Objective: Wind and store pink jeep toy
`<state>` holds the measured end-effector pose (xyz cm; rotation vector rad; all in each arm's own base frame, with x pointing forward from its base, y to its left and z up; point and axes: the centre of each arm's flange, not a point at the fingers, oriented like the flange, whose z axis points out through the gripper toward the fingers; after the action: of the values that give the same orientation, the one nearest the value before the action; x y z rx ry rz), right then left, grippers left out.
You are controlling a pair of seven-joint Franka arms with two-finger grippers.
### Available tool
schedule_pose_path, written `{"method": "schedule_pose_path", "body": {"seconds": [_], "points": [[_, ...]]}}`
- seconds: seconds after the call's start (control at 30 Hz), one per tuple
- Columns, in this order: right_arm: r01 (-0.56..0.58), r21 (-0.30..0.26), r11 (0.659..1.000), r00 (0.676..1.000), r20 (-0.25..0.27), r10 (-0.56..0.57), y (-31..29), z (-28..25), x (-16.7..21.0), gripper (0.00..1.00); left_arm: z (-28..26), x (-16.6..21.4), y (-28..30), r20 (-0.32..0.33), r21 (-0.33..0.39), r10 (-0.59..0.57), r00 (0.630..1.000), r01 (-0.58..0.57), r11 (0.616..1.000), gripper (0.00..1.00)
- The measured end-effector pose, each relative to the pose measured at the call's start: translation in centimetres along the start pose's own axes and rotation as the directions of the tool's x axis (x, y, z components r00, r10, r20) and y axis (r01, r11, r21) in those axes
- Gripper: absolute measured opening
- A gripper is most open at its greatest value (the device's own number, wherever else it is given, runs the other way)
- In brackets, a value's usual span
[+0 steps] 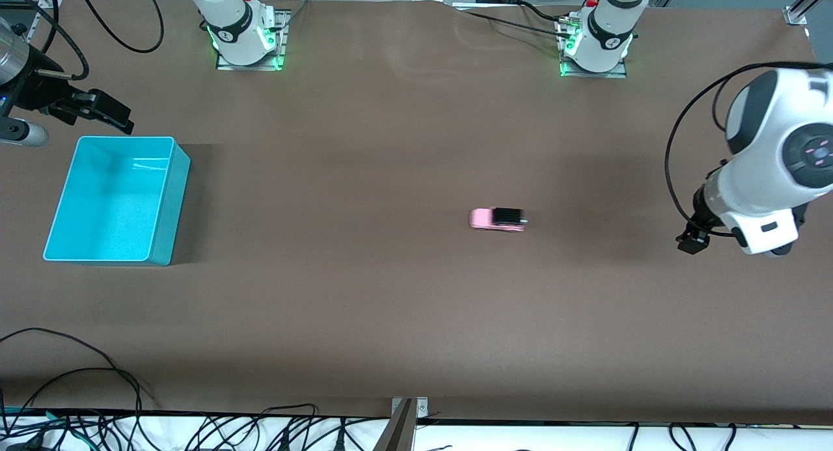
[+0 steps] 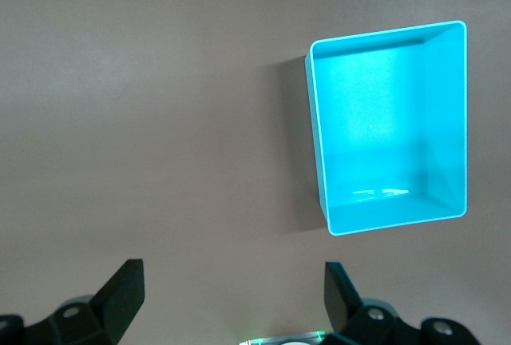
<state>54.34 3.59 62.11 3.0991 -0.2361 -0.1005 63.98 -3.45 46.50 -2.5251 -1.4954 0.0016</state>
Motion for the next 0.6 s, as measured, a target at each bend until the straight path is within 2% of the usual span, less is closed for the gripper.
{"method": "schedule_pose_path", "body": {"seconds": [0.13, 0.27, 0.4, 0.6], "points": [[0.000, 0.000, 1.000, 1.000, 0.000, 0.000, 0.0, 0.0, 0.0, 1.00, -2.7, 0.6, -0.2, 0.024, -0.042, 0.116, 0.993, -0.115, 0.992, 1.00], [0.000, 0.000, 1.000, 1.000, 0.000, 0.000, 0.0, 0.0, 0.0, 1.00, -4.7, 1.1, -0.6, 0.034, -0.073, 0.254, 0.967, -0.251, 0.965, 1.00], [0.000, 0.000, 1.000, 1.000, -0.001, 0.000, 0.0, 0.0, 0.0, 1.00, -6.2, 1.6, -0.9, 0.018, -0.089, 0.401, 0.916, -0.398, 0.913, 1.00], [0.000, 0.000, 1.000, 1.000, -0.001, 0.000, 0.0, 0.0, 0.0, 1.00, -8.0, 2.2, -1.2, -0.026, -0.113, 0.574, 0.819, -0.573, 0.812, 1.00]]}}
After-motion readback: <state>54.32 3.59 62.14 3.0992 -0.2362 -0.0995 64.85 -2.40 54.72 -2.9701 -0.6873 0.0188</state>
